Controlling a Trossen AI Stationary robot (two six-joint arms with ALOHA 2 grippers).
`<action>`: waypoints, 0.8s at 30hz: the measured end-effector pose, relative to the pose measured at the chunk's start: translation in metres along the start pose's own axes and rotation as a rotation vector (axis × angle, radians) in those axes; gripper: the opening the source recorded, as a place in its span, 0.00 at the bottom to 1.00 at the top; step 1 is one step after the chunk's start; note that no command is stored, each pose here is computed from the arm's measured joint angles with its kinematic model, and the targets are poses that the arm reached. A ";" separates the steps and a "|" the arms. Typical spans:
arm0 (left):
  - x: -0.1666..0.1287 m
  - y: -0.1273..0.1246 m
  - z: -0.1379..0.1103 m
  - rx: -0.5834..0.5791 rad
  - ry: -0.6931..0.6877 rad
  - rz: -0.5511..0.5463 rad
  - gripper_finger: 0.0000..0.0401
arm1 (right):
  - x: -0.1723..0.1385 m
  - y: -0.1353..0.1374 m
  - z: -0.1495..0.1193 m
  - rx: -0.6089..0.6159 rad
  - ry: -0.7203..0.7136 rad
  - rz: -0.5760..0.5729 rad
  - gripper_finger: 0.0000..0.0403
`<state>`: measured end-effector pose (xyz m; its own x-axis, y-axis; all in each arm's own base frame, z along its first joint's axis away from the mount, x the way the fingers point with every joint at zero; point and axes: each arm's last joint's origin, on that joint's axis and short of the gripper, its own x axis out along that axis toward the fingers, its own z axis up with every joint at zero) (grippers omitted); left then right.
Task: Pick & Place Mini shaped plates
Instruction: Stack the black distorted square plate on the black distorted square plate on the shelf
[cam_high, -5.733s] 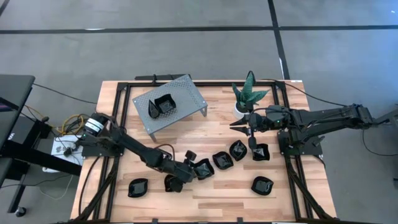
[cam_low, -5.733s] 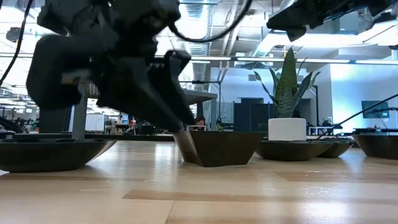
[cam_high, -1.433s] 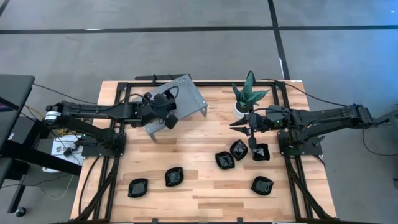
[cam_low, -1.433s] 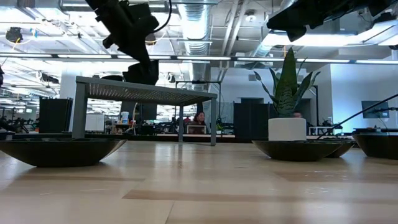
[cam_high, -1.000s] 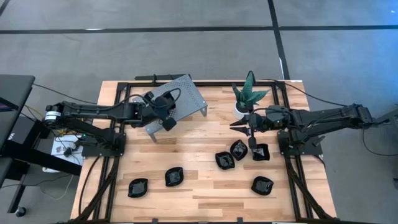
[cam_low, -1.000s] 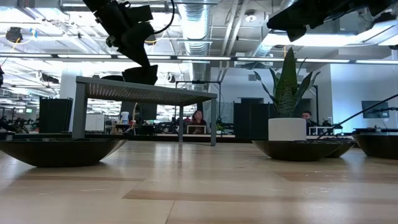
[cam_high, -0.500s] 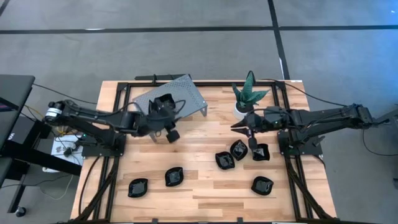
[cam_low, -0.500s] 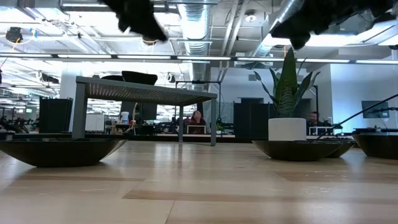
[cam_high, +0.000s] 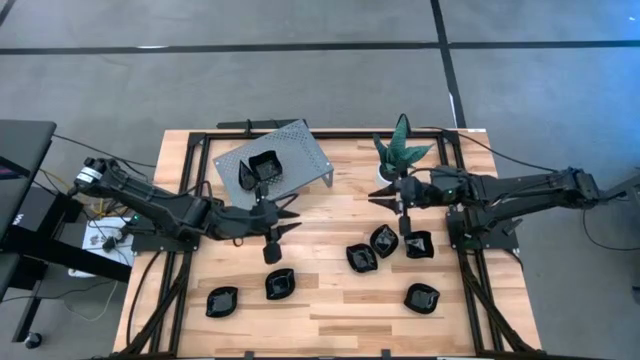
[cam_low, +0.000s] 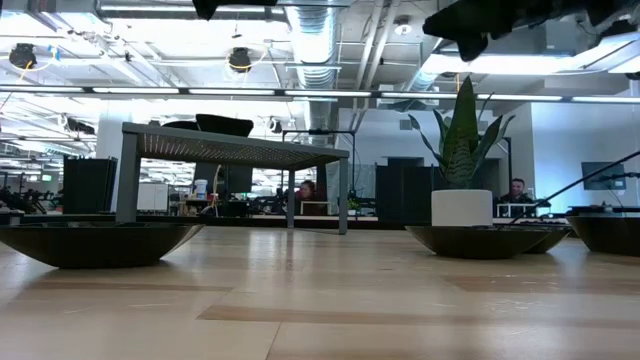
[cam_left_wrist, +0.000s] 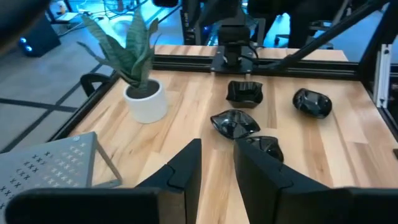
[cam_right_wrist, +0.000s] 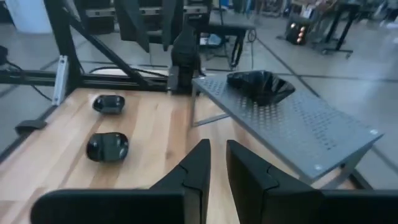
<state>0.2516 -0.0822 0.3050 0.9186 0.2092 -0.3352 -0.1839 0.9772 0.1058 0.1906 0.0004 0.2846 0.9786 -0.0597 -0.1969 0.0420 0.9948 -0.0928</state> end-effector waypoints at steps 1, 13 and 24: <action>0.000 0.000 0.000 0.000 0.000 -0.002 0.24 | 0.000 0.001 0.000 0.013 0.002 0.019 0.12; 0.001 0.002 0.000 0.000 0.001 0.009 0.24 | 0.025 0.080 -0.046 0.130 0.407 0.272 0.31; 0.002 0.002 -0.002 0.004 0.007 0.010 0.24 | -0.010 0.102 -0.068 0.237 1.213 -0.044 0.43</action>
<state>0.2520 -0.0798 0.3025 0.9141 0.2195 -0.3408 -0.1920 0.9749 0.1129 0.1712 0.0969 0.2108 0.1616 -0.0057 -0.9868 0.2294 0.9728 0.0319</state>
